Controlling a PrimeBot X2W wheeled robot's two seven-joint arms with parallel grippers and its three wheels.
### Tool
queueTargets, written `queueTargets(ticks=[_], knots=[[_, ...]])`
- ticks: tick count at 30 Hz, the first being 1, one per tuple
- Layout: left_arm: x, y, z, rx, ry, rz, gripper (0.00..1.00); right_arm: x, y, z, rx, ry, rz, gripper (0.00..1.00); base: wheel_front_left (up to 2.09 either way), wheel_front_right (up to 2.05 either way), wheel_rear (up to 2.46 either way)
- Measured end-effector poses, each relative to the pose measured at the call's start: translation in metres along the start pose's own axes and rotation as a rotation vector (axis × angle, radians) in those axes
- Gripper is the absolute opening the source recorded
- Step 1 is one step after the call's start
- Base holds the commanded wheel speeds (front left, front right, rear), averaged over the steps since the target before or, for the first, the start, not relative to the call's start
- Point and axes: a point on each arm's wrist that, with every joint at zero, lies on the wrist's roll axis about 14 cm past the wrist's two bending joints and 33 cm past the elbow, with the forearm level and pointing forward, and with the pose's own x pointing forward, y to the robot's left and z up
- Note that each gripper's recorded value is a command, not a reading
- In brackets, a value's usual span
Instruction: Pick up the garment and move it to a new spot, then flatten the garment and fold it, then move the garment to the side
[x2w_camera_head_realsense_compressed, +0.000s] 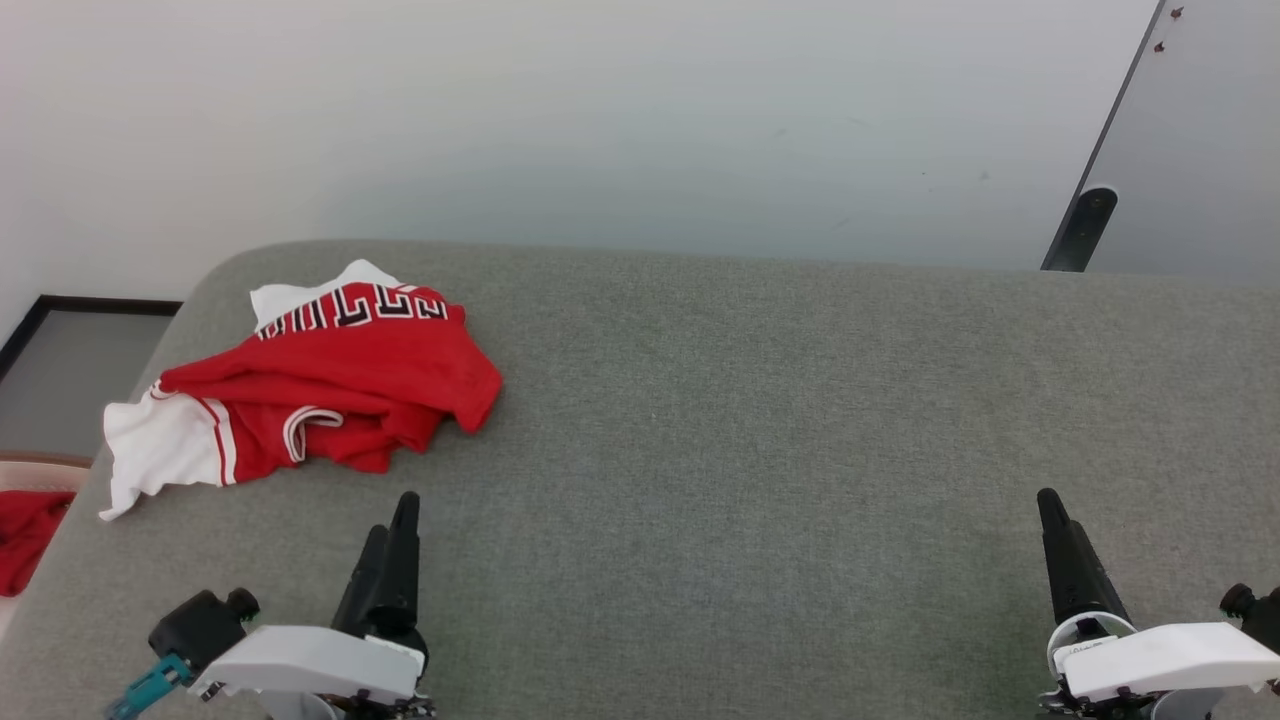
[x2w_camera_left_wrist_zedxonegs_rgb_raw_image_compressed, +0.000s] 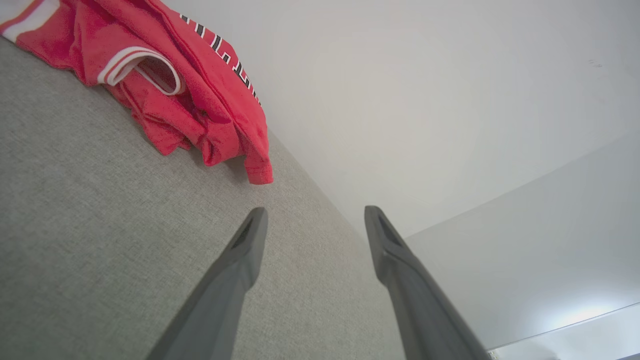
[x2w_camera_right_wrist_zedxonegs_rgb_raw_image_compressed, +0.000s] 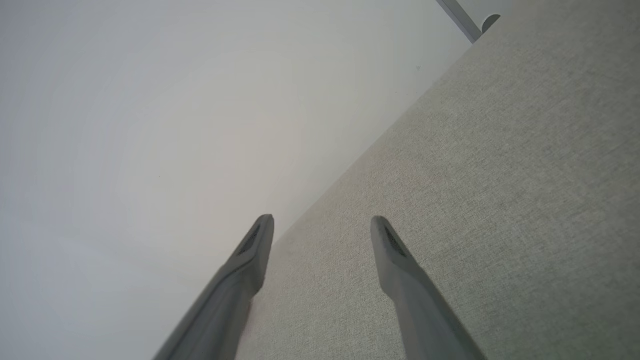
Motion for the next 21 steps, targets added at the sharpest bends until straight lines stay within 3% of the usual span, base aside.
queueTargets(ticks=[21], knots=[[0.001,-0.021,0.018,0.561,-0.063,-0.076,1.00,0.000,0.010,0.010,-0.432,-0.050,0.040,1.00,0.00,0.00,0.00]])
